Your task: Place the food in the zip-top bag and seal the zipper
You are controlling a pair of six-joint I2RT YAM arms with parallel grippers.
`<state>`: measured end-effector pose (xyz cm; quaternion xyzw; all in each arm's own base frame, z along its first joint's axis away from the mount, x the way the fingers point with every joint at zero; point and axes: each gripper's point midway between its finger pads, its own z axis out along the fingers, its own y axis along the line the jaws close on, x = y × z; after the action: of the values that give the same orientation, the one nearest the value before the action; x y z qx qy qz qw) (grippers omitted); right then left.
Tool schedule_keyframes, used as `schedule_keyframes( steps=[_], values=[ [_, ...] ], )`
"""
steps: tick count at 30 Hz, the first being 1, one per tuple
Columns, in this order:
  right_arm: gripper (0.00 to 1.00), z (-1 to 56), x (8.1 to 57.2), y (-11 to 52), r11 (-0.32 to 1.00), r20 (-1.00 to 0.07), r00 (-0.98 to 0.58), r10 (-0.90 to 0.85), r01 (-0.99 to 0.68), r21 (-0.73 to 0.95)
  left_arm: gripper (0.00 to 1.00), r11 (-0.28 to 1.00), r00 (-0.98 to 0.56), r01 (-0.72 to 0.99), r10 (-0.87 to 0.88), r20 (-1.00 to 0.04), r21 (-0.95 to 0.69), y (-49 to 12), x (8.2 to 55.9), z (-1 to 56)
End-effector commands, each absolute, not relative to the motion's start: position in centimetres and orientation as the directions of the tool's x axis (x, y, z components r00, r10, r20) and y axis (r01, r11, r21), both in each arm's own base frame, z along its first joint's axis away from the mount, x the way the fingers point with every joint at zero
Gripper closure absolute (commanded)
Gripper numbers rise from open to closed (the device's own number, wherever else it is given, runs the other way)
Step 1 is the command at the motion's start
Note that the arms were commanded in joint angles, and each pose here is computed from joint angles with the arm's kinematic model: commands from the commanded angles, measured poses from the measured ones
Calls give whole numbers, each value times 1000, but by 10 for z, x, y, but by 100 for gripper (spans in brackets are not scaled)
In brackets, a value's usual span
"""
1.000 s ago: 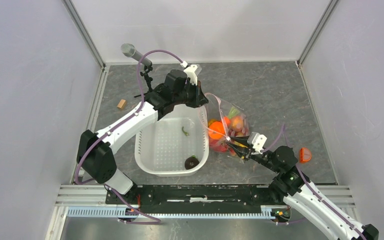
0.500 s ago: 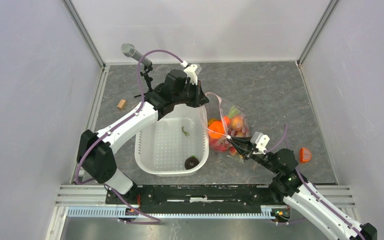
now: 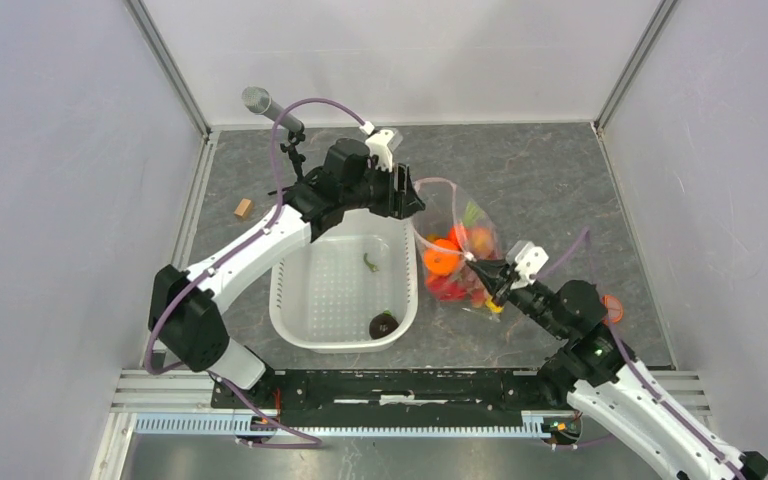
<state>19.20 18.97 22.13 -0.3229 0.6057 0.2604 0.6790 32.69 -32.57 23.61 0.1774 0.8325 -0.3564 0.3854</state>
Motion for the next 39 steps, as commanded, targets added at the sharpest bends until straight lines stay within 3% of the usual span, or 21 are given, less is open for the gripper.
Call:
schedule_keyframes(
  steps=[1,5,8,15,18,21,30,34,39],
  values=[
    [100,286,200,158,760,-988,105,-111,-632,-152,31,649,-478,683,49,-877,-336,-310,316,311],
    [100,309,193,144,755,-975,60,-213,-624,-203,15,635,-389,731,84,-917,-252,-296,303,349],
    [100,317,180,147,696,-963,54,-263,-681,-228,7,545,-282,815,75,-957,-198,-297,283,380],
    [100,360,144,158,562,-956,210,-203,-775,-289,10,206,-72,976,6,-997,-69,-317,221,437],
    [100,372,129,164,501,-953,257,-161,-811,-303,12,89,15,996,32,-999,18,-331,200,432],
    [100,350,130,170,465,-953,230,-196,-834,-297,12,-30,105,994,49,-993,104,-355,176,421],
    [100,339,113,185,314,-931,308,-193,-880,-356,9,-202,253,948,-3,-968,248,-380,146,426],
    [100,341,117,185,319,-926,307,-220,-874,-366,9,-293,260,922,-14,-966,252,-386,130,430],
    [100,352,119,179,357,-921,327,-211,-852,-384,16,-426,288,879,119,-950,213,-396,111,398]
  ],
)
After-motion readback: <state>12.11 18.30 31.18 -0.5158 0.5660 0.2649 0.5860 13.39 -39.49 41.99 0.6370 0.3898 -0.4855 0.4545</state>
